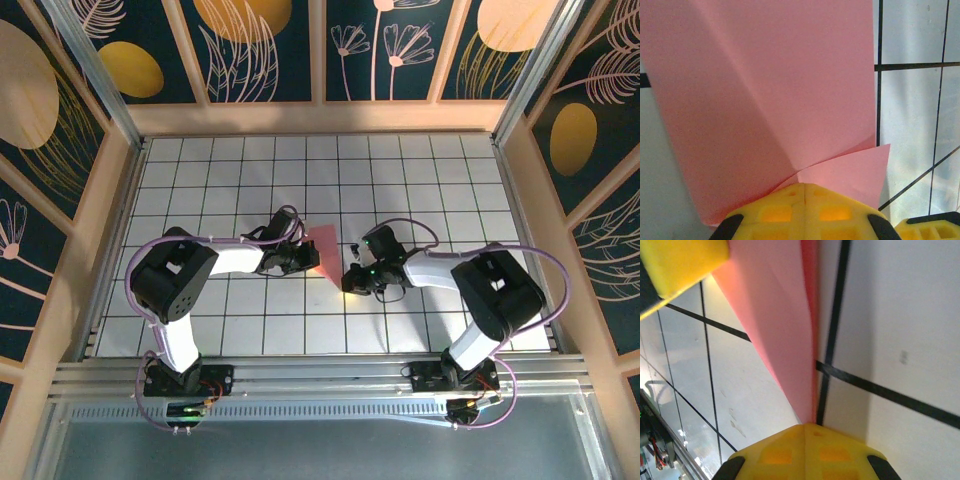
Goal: Fold a paper plane with a square sheet of paper (fold left side to right side)
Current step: Third fold the triangle at the center of the table.
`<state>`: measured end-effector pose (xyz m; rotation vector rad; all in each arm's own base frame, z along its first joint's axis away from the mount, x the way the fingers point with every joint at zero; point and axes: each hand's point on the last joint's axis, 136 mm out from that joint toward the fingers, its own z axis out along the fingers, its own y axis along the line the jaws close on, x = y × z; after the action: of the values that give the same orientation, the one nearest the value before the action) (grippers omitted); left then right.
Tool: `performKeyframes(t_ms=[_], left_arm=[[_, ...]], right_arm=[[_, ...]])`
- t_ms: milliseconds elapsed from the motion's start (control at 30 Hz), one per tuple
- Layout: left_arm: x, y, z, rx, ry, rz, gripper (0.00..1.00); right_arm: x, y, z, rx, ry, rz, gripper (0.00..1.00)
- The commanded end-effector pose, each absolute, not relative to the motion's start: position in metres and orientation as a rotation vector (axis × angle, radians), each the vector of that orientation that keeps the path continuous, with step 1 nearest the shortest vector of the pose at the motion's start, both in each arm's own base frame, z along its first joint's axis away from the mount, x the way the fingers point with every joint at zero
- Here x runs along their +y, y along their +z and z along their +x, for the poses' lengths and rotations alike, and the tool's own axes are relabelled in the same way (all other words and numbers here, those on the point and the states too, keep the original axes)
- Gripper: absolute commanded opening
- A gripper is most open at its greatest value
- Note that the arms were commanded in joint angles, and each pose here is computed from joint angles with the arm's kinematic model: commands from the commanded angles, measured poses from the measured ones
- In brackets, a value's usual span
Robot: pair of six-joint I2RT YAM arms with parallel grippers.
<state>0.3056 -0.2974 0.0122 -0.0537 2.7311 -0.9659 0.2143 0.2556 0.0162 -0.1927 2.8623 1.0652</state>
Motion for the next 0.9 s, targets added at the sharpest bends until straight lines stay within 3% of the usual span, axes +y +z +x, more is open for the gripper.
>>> performKeyframes(t_ms=[0,233,867], left_arm=[[-0.267,-0.023,0.298,2.835,-0.746,-0.112,0.0],[-0.268,-0.021,0.298,2.83,-0.756,-0.107,0.0],[-0.268,-0.019,0.296,2.825,-0.776,-0.104,0.0]], right_arm=[[0.242,0.023,0.204,2.933,1.011,-0.182,0.0],[0.273,0.06,0.229,2.811,1.13,-0.233,0.0],[0.316,0.027,0.263,2.777,1.163,-0.201,0.0]])
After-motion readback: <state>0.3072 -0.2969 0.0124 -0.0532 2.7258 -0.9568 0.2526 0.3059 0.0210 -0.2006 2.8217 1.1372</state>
